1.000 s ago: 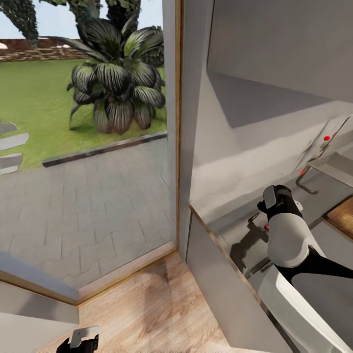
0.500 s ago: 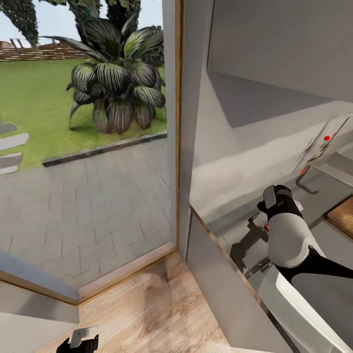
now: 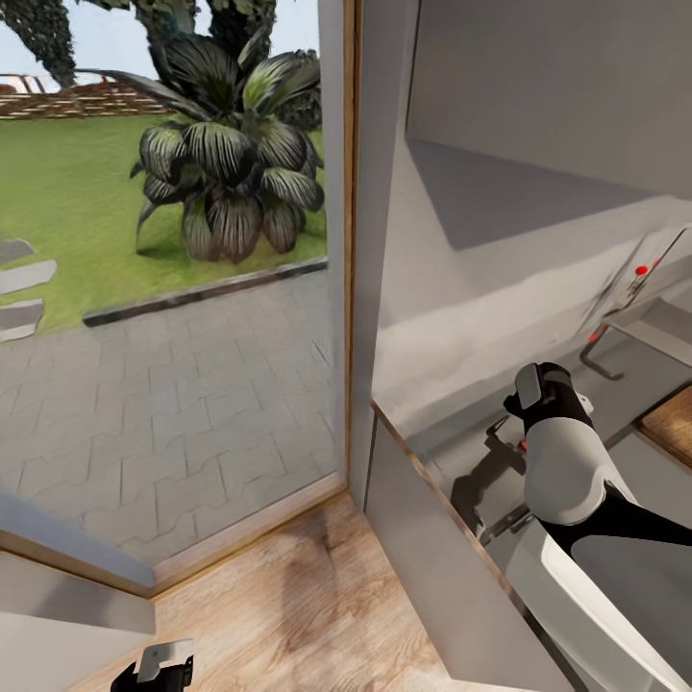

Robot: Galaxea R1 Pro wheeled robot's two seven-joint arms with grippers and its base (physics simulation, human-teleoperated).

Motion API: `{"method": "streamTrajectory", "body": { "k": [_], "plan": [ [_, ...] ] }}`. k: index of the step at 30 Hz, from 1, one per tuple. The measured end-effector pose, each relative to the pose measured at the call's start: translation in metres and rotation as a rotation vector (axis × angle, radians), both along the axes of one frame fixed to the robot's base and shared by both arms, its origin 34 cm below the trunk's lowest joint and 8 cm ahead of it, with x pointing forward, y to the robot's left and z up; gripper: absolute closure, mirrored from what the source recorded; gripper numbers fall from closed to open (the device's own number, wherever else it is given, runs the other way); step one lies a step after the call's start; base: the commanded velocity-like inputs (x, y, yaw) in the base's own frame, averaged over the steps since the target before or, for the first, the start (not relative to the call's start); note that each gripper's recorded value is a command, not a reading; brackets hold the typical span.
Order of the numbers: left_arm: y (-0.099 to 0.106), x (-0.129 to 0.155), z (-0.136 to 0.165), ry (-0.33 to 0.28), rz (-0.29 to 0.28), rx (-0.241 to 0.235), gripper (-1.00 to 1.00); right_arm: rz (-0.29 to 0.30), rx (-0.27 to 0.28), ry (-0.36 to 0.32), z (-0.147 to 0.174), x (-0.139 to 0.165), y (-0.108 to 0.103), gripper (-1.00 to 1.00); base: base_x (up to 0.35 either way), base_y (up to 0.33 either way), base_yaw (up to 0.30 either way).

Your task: In the kitchen, take the Vidalia onion out of the sink, dice it on the chopping board with the paring knife, put the diced onion into the bowl on the countertop, then place both the paring knife and the chopping board into the sink.

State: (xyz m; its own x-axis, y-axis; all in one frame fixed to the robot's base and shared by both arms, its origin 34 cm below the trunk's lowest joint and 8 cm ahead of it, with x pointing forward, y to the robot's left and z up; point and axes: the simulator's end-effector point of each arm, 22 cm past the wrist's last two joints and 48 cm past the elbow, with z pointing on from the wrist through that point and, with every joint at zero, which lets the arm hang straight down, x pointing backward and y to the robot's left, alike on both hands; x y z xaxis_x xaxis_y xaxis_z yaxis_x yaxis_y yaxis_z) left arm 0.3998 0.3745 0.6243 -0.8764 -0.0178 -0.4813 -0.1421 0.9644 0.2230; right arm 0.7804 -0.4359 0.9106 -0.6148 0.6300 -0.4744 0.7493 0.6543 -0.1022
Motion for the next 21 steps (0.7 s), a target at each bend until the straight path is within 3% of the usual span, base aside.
{"method": "streamTrajectory", "body": {
  "k": [21],
  "plan": [
    [0.0004,-0.0058,-0.0038,0.014,0.000,0.000,-1.00,-0.005,0.004,0.001,-0.0048,0.0024,-0.0001,-1.00,0.000,0.000,0.000]
  ]
}}
